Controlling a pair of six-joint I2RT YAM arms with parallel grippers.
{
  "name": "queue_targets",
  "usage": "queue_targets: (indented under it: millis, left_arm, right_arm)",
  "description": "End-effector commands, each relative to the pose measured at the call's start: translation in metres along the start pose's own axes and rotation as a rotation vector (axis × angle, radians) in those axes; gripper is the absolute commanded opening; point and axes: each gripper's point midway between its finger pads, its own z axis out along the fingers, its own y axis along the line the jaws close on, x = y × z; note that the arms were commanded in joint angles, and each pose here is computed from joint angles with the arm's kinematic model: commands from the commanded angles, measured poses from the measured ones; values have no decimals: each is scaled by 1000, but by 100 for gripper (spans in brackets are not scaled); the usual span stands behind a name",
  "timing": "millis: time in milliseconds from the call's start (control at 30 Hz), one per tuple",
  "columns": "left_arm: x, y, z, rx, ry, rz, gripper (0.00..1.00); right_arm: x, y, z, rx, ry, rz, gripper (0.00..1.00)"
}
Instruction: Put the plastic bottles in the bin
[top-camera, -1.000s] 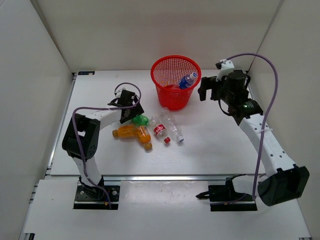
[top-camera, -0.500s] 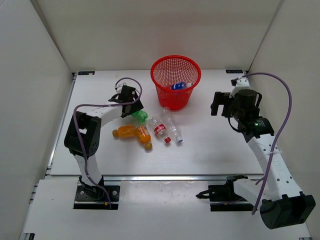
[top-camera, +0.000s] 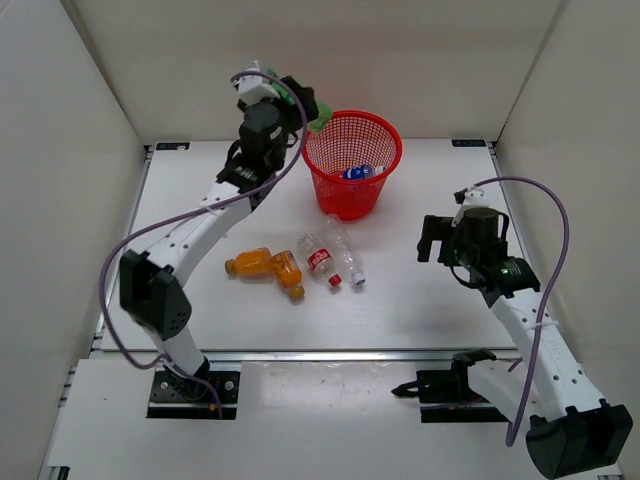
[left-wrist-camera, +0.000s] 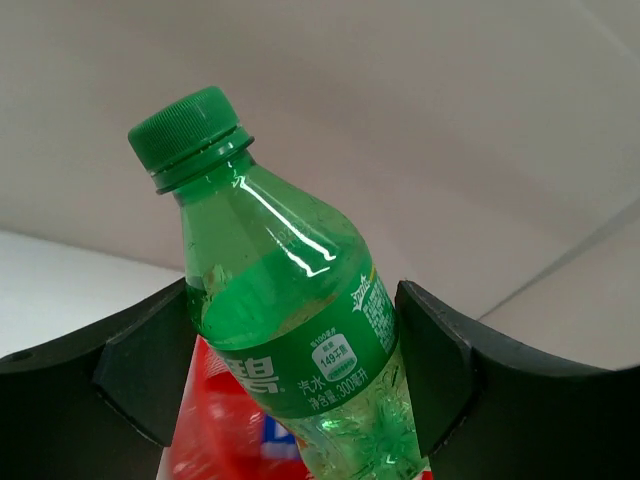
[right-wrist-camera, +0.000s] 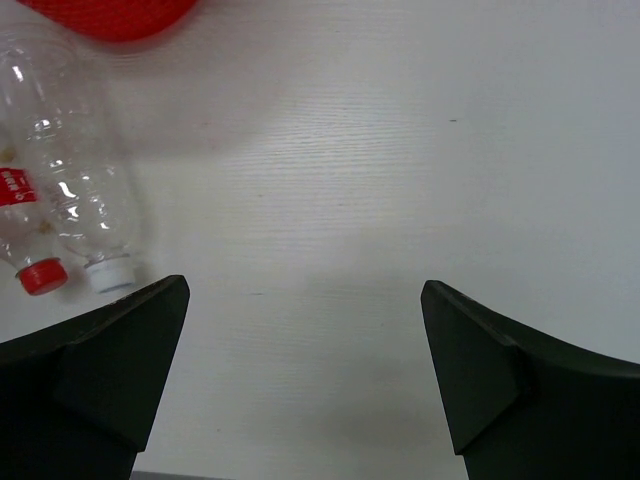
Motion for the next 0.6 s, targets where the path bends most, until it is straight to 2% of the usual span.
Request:
queue_targets:
  millis: [0,33,67,133,200,267,333,400,433,567]
  left_arm:
    - [14,-44,35,80,-38,8,50]
    - [4,-59,40,94,-56,-7,53]
    - [25,-60,51,87,-28,15,58]
    - [30,-86,57,128,-30,34,60]
    - [54,-86,60,98,-18,93,63]
    - [59,-92,57,100,-23,102,69]
    - [64,-97,56,168,13,82,98]
    - [67,-90,53,208,56,29,99]
    - [51,-100,43,257,43,3,98]
    - [41,-98,16,287,69,66,99]
  right_arm:
    - [-11,14,-2,-20,-55,13,99]
    - [-9,20,-2,-36,-48,4,99]
    - [-8,22,-1,-38,-39,-5,99]
    - [-3,33,-3,-65,-29,-28,99]
    - [-4,38,-3,-83,-37,-26,99]
    - [2,49,1,-121,-21,-46,99]
    - [4,57,4,-135,-9,-37,99]
    - [15,74,8,-165,26,-81,99]
    - [17,77,11,-164,32,-99,99]
    - [25,108,23,-249,55,-160,99]
